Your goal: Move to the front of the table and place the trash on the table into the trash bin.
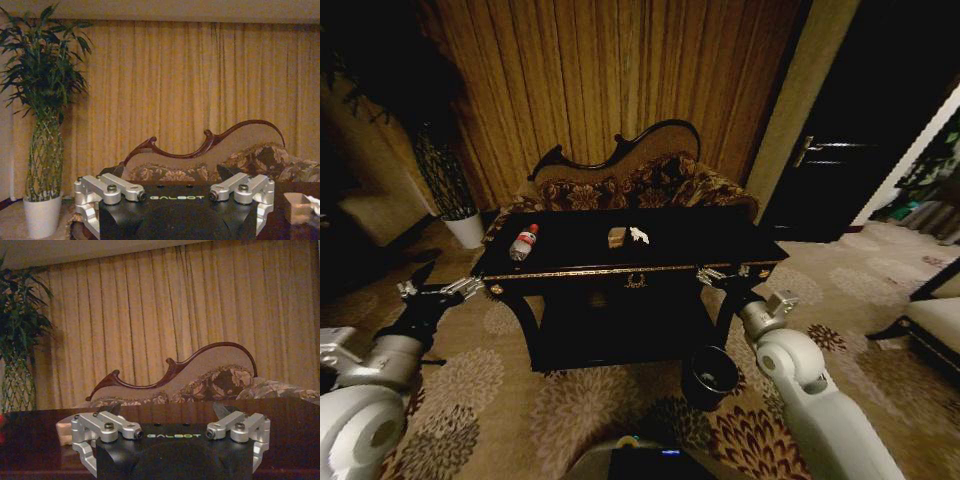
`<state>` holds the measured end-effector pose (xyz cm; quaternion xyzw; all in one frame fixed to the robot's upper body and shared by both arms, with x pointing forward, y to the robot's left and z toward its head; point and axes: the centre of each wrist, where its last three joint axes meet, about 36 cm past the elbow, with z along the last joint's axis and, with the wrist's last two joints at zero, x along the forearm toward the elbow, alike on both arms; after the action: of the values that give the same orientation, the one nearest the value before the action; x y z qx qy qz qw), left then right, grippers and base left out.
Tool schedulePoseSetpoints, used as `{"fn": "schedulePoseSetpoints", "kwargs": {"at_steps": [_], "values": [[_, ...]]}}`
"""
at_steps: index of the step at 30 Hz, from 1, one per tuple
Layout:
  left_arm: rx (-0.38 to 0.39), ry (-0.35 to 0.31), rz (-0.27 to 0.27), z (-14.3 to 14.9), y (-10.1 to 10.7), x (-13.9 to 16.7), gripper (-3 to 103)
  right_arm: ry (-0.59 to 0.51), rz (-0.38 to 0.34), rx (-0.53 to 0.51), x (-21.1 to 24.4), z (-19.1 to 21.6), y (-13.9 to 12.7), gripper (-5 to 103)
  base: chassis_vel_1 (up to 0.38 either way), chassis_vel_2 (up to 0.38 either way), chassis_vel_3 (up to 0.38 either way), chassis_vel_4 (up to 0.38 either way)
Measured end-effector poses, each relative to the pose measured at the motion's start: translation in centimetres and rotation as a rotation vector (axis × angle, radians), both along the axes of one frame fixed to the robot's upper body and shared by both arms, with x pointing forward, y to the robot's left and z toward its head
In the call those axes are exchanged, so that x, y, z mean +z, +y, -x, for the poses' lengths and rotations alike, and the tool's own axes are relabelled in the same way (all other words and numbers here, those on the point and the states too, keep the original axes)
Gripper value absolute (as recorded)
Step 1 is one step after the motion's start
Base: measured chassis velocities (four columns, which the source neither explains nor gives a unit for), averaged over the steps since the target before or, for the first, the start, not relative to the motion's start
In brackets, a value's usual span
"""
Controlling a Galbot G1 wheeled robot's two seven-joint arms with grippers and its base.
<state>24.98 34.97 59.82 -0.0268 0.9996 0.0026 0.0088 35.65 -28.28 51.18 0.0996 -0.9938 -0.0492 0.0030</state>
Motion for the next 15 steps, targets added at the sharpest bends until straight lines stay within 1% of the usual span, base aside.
{"fn": "schedulePoseSetpoints", "kwargs": {"at_steps": [7,15], "values": [[-0.001,0.002,0.002,0.0,-0.03,-0.05,100,0.001,0.001,0.002,0.02,-0.06,-0.01,100,-0.149,0.155,0.162,-0.161],[-0.005,0.004,0.005,0.0,-0.1,-0.13,100,0.006,0.0,0.006,-0.02,-0.11,0.08,100,-0.095,0.101,0.096,-0.091]]}}
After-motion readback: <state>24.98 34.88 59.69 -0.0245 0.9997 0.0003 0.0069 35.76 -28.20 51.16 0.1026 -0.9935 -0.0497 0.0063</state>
